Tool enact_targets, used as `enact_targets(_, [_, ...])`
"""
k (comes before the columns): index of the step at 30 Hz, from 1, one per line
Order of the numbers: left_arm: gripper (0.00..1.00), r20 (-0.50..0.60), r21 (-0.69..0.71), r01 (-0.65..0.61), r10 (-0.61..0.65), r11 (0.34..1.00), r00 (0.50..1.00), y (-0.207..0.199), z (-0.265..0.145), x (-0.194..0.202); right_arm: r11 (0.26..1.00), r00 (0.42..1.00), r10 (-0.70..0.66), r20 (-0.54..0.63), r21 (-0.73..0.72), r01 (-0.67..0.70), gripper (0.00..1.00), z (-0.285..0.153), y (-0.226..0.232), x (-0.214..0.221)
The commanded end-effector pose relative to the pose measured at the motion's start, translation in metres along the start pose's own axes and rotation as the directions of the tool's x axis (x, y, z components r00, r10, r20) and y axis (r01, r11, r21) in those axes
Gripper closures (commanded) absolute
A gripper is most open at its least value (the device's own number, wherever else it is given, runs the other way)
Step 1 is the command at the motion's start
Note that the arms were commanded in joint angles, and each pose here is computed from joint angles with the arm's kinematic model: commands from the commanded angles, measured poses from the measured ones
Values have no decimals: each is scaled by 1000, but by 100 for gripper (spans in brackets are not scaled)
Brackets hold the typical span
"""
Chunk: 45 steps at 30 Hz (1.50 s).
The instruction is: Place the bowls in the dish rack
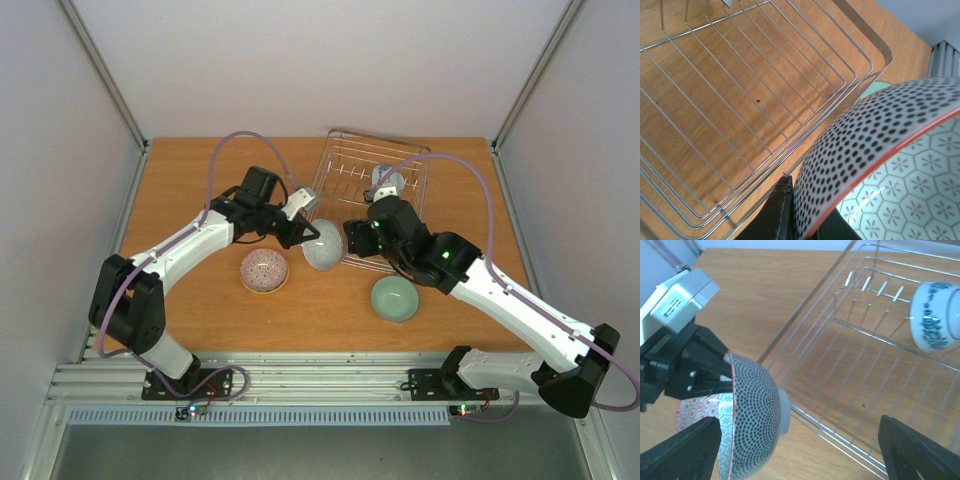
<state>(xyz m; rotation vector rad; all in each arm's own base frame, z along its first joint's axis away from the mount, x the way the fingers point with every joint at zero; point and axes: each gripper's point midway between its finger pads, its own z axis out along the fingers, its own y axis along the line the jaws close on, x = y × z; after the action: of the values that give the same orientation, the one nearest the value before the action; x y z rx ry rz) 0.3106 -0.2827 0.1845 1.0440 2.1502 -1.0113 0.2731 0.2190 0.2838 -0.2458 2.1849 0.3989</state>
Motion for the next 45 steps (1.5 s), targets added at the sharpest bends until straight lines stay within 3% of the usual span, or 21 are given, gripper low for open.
enact_targets(1, [100, 111, 161, -45, 27, 986, 993, -22, -18, -21, 985, 999, 26, -29, -171, -31, 9, 4, 27, 3])
enact_targets(5, [99, 134, 273, -54, 18, 961, 991, -37, -25, -21, 946, 995, 56, -82, -316, -79, 2, 7, 49, 11])
enact_targets(11, [100, 161, 393, -93, 30, 915, 986, -59, -39, -21, 900, 986, 106, -125, -410, -149, 1, 5, 62, 16])
enact_targets(22, [100, 198, 395, -118, 41, 911, 979, -59, -46, -24, 842, 974, 141, -175, -497, -211, 1, 2, 74, 26])
enact_targets(26, [100, 205, 389, -111, 32, 915, 978, -57, -47, -25, 821, 972, 140, -189, -527, -220, 6, -1, 80, 27])
enact_targets(29, [99, 206, 385, -107, 28, 917, 978, -55, -47, -26, 807, 970, 140, -197, -546, -227, 16, -1, 83, 28])
enact_targets(33, [100, 200, 376, -95, 20, 922, 980, -51, -44, -25, 805, 969, 152, -195, -544, -236, 41, 0, 83, 28])
enact_targets(37, [99, 198, 357, -87, 15, 930, 980, -47, -42, -25, 802, 969, 152, -194, -549, -236, 71, 1, 83, 28])
enact_targets(39, [99, 198, 341, -81, 12, 936, 980, -44, -41, -25, 800, 971, 150, -187, -554, -230, 93, 0, 84, 26])
enact_targets(40, [99, 196, 325, -75, 10, 943, 980, -41, -40, -26, 806, 972, 149, -181, -547, -225, 98, 1, 83, 25])
enact_targets(42, [98, 193, 262, -58, 7, 963, 981, -30, -37, -27, 823, 975, 150, -163, -525, -215, 99, 2, 79, 22])
enact_targets(43, [58, 180, 125, -15, -8, 992, 984, -6, -33, -29, 862, 980, 149, -131, -468, -194, 99, 8, 69, 16])
enact_targets(45, [44, 177, 16, 8, -11, 1000, 984, 12, -33, -29, 898, 983, 145, -109, -404, -177, 99, 15, 57, 10])
